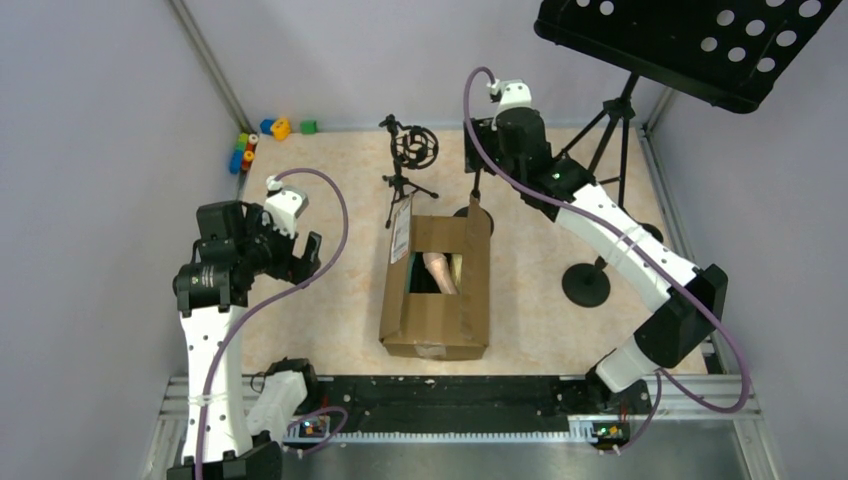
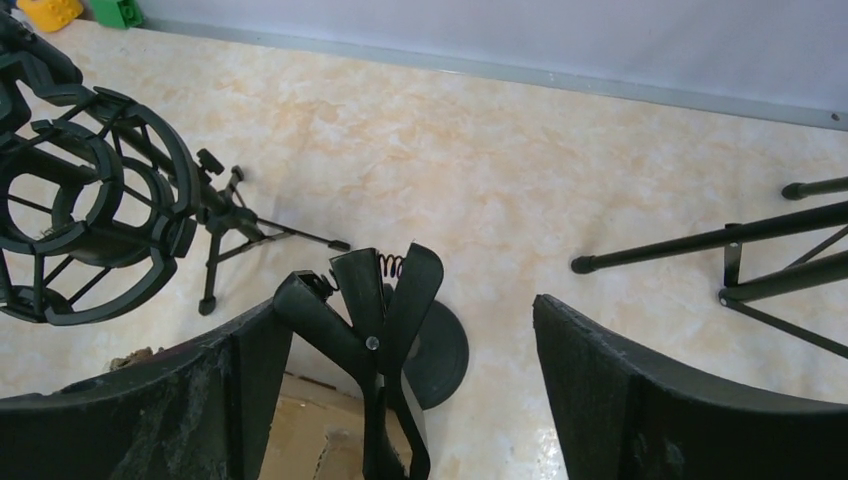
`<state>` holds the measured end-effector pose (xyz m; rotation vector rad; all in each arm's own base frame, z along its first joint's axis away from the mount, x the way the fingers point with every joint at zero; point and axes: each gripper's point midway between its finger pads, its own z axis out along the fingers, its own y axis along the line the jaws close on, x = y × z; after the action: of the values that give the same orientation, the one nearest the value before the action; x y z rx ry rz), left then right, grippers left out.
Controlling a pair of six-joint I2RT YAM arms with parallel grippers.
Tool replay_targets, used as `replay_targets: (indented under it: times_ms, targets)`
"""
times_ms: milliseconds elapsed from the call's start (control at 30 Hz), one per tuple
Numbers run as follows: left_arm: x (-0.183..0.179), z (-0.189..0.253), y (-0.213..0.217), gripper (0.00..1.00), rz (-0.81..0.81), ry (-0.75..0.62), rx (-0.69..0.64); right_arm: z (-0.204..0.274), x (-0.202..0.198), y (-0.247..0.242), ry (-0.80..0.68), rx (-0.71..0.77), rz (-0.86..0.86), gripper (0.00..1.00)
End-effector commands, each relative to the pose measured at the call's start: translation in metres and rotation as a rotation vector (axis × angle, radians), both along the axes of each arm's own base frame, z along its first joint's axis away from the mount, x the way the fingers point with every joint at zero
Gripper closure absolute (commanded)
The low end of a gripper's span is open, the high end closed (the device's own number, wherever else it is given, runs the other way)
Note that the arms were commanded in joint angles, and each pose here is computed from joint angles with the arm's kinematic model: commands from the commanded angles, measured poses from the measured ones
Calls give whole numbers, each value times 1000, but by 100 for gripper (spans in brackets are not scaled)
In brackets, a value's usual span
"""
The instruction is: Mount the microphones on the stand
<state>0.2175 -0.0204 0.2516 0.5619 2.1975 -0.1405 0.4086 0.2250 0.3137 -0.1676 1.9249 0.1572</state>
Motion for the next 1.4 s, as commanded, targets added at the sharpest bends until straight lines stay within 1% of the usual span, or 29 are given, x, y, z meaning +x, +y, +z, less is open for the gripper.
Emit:
replay_targets:
  times_ms: [0, 67, 200, 233, 267, 400, 467, 600, 767, 1067, 1133, 1167, 1200, 1233, 1367]
  targets:
    - [2, 4, 0, 1, 4, -19, 3, 22, -1, 1, -51, 34, 38, 16]
    - [3, 4, 1, 1, 7, -20, 4, 20, -2, 1, -50, 31, 43, 28]
    - [3, 5, 2, 1, 15, -23, 4, 20, -3, 0, -52, 19, 50, 57]
    - [3, 5, 2, 1, 15, -24, 5, 22, -4, -1, -56, 17, 49, 63]
    - [3, 6, 2, 1, 18, -26, 6, 25, -4, -3, -63, 14, 44, 66]
    - [2, 6, 3, 1, 20, -31, 10, 42, -7, -17, -102, -6, 14, 74]
    - [1, 7, 3, 1, 20, -33, 10, 53, -8, -30, -121, -20, -19, 81]
    - [0, 8, 3, 1, 20, -37, 13, 69, -16, -58, -154, -41, -88, 84]
    - [-1, 9, 3, 1, 18, -42, 17, 64, -36, -93, -155, -52, -155, 86]
    - [-3, 11, 2, 1, 13, -48, 18, 38, -58, -146, -124, -45, -254, 86]
    - [-4, 11, 2, 1, 12, -49, 17, 31, -58, -150, -108, -47, -263, 83]
    - [-4, 10, 1, 1, 10, -49, 15, 27, -58, -151, -100, -46, -266, 78]
    - [-4, 11, 0, 1, 7, -49, 11, 23, -59, -152, -93, -43, -269, 70]
    - [-4, 10, -1, 1, 4, -46, 3, 18, -59, -154, -83, -43, -275, 59]
    - [-2, 19, -16, 1, -32, -47, -77, 21, -60, -157, -89, -31, -292, 27]
